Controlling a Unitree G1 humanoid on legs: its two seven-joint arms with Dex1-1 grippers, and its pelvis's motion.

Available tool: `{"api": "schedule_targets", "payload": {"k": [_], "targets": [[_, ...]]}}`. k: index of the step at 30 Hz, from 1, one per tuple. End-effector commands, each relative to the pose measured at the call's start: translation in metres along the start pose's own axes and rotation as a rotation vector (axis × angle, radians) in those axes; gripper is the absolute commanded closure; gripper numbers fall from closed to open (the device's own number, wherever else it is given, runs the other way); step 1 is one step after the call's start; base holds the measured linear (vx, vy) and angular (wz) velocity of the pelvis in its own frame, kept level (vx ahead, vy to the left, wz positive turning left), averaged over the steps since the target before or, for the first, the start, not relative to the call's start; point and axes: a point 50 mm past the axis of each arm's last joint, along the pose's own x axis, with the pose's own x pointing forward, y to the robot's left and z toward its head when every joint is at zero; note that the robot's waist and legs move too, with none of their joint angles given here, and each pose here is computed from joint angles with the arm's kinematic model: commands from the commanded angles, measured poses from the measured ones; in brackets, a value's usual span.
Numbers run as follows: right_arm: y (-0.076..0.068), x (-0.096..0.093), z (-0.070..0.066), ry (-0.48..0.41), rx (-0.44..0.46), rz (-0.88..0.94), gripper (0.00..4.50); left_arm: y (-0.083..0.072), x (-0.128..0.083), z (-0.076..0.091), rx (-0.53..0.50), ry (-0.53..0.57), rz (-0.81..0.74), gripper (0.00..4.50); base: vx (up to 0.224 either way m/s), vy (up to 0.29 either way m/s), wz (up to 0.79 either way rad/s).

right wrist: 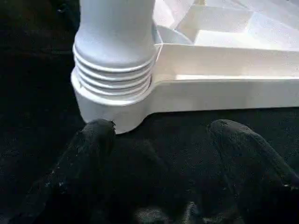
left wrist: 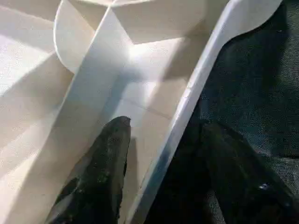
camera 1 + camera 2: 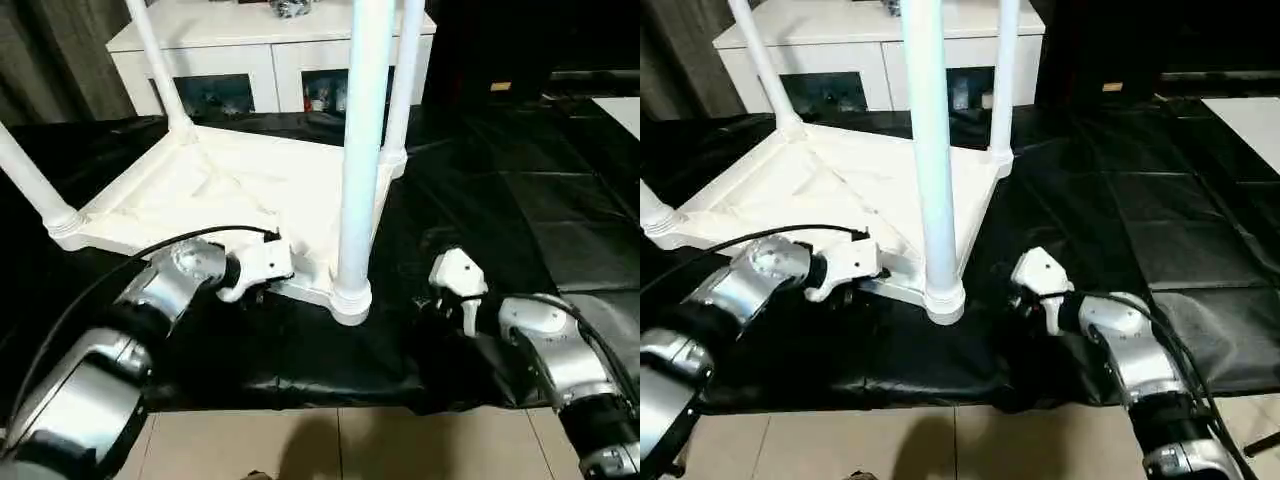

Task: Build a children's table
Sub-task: Rotate table base

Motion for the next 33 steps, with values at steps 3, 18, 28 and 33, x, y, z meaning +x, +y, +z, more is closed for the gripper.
{"api": "schedule_targets", "payload": {"k": [3,18,28,33], "targets": [[0.001,0.002,0.007,0.004,-0.032,0.013,0.84,0.003,-0.001,-0.005,-0.134,0.005,0.0,2.35,0.0,0.0,0.0],[-0.005,0.007,0.005,0.022,-0.021,-0.052,0.84,-0.025,-0.008,-0.045,-0.444,0.201,0.131,3.19,0.0,0.0,0.0],[-0.007,0.014,0.006,0.019,-0.001,-0.069,0.84,-0.041,-0.003,-0.009,-0.446,-0.03,0.156,3.49,0.0,0.0,0.0],[-0.006,0.019,0.008,0.013,-0.004,-0.065,0.84,-0.042,0.002,0.007,-0.407,-0.102,0.153,3.7,0.0,0.0,0.0]]}}
